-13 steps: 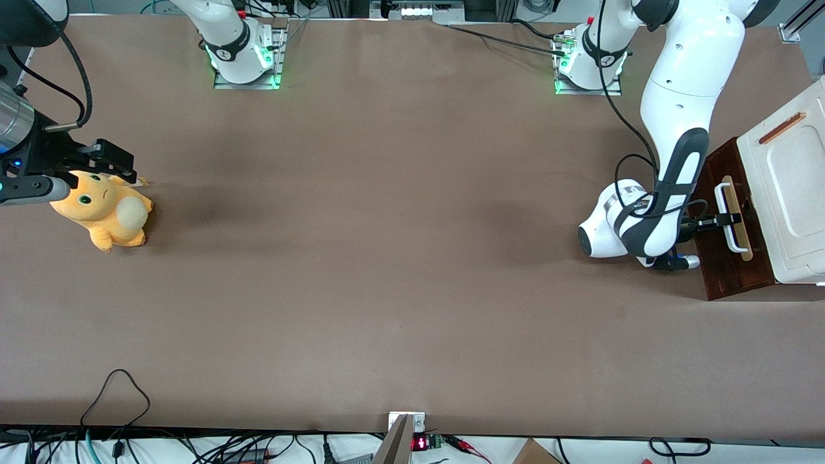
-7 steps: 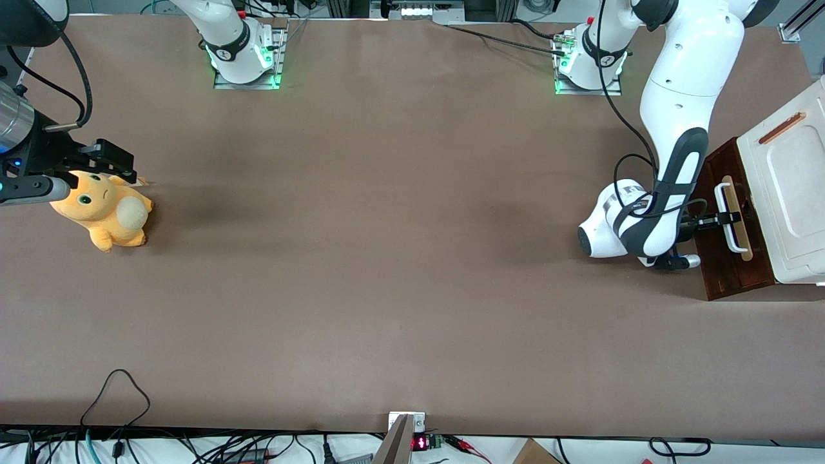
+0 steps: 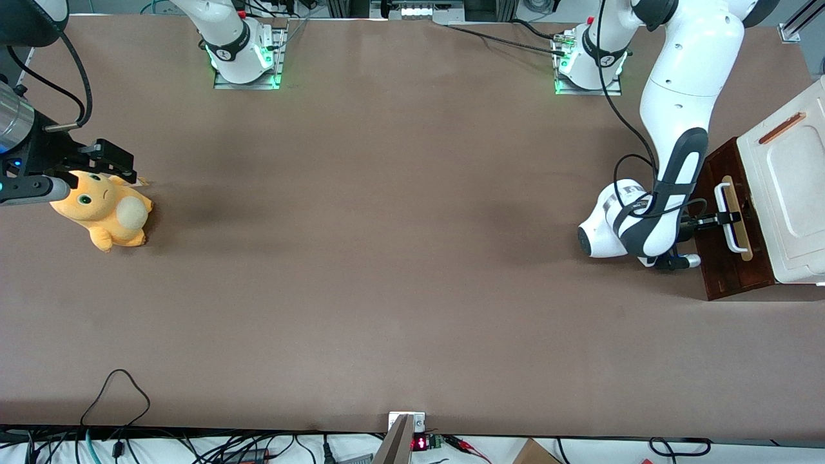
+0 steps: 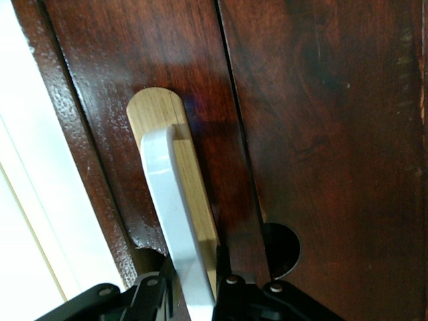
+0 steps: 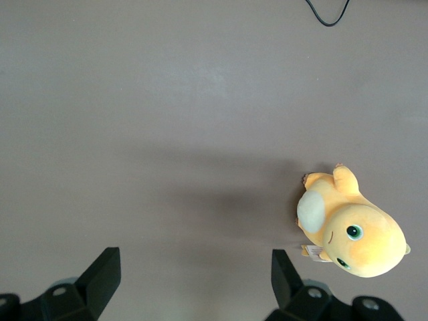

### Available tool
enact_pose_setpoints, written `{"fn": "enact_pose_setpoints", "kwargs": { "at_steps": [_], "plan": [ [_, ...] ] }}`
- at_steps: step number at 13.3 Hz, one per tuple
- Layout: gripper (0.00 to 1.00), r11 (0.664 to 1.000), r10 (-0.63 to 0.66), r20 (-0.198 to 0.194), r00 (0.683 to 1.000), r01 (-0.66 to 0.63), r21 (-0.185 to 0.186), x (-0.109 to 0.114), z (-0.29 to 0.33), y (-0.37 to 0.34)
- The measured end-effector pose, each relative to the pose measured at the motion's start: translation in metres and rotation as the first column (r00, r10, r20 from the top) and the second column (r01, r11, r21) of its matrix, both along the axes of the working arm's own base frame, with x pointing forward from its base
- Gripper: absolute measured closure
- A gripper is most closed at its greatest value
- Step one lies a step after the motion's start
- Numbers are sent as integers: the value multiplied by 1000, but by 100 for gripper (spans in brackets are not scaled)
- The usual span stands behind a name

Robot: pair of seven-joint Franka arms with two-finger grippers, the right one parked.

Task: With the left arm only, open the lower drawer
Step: 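Close the left gripper on the white handle bar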

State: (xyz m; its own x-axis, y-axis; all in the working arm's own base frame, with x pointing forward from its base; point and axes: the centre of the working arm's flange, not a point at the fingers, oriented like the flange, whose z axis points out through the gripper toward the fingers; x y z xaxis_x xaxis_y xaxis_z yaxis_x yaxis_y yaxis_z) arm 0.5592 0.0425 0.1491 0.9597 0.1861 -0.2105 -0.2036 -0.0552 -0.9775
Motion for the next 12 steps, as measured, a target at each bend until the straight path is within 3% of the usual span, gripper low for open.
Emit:
{"fn": "enact_pose_setpoints", "kwargs": {
  "at_steps": [12],
  "plan": [
    [77,1000,-16,12,1000,16,5,0,0,-10]
  ]
}}
